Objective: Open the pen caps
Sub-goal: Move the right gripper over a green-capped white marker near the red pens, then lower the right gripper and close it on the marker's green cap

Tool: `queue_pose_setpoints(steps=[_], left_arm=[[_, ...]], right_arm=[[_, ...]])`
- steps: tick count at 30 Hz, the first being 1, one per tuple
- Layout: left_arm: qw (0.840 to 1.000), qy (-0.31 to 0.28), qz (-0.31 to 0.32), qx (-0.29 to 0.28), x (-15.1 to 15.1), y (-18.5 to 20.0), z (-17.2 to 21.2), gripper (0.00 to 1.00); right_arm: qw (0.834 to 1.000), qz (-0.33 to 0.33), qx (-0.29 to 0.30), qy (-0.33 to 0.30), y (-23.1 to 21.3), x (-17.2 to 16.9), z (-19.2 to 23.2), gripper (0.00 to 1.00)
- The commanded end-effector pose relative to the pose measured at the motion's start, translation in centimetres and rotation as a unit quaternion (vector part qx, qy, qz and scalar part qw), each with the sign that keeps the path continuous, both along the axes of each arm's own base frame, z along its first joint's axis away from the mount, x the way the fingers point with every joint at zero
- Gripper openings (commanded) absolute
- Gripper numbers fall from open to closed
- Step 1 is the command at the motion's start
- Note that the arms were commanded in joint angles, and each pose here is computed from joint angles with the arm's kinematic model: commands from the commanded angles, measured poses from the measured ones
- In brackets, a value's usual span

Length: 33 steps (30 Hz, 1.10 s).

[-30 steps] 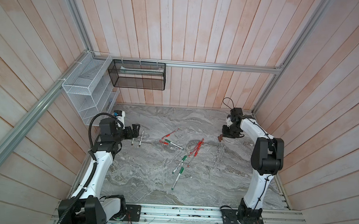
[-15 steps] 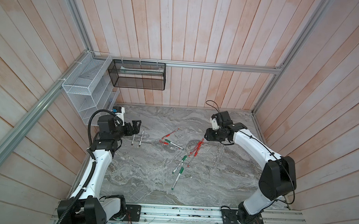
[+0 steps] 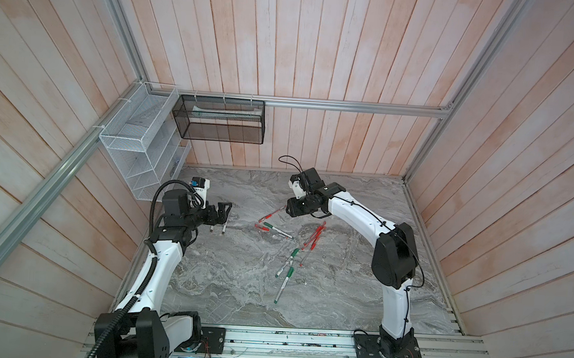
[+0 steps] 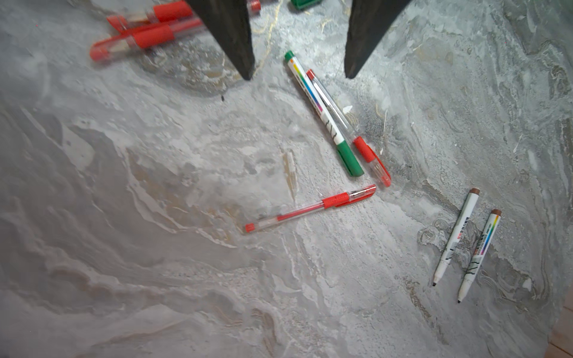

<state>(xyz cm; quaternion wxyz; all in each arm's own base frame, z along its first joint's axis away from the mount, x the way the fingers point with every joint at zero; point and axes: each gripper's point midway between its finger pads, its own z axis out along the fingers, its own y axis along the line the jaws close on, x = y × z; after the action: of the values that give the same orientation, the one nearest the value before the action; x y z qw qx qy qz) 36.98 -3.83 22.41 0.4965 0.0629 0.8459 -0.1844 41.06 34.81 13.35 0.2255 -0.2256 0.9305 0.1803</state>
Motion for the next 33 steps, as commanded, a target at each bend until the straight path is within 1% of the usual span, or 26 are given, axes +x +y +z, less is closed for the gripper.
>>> queue_pose_setpoints(steps=[1,10,12,17,22,26,30,33], left_arm=[[1.0,-0.004,-0.01,0.009,-0.2,0.0,-0.5,1.0],[1.0,-0.003,-0.009,0.008,-0.4,0.2,-0.6,1.0],[1.0,-0.003,-0.001,0.011,-0.3,0.6,-0.6,1.0],[1.0,-0.007,-0.01,0.005,-0.5,0.3,-0.4,1.0],[1.0,-0.01,-0.005,0.004,-0.3,0.5,-0.5,1.0],[1.0,-0.002,-0.001,0.003,-0.3,0.7,-0.5,1.0],[1.0,-0.009,-0.001,0.0,-0.3,0.7,-0.4,1.0],[1.0,-0.003,0.001,0.001,-0.4,0.8,-0.3,1.0]], right_arm=[[0.999,0.034,-0.009,0.009,2.3,-0.5,-1.1,0.48],[0.996,0.077,-0.037,0.018,7.0,0.1,-4.8,0.45],[0.995,0.081,-0.044,0.028,7.3,0.2,-5.6,0.43],[0.993,0.093,-0.054,0.043,7.7,-0.3,-7.8,0.41],[0.991,0.099,-0.065,0.056,7.5,-0.9,-9.6,0.39],[0.99,0.103,-0.064,0.066,7.7,-1.1,-10.1,0.39],[0.991,0.104,-0.063,0.064,7.8,-1.0,-10.8,0.39],[0.99,0.104,-0.062,0.072,8.1,-1.1,-10.7,0.37]])
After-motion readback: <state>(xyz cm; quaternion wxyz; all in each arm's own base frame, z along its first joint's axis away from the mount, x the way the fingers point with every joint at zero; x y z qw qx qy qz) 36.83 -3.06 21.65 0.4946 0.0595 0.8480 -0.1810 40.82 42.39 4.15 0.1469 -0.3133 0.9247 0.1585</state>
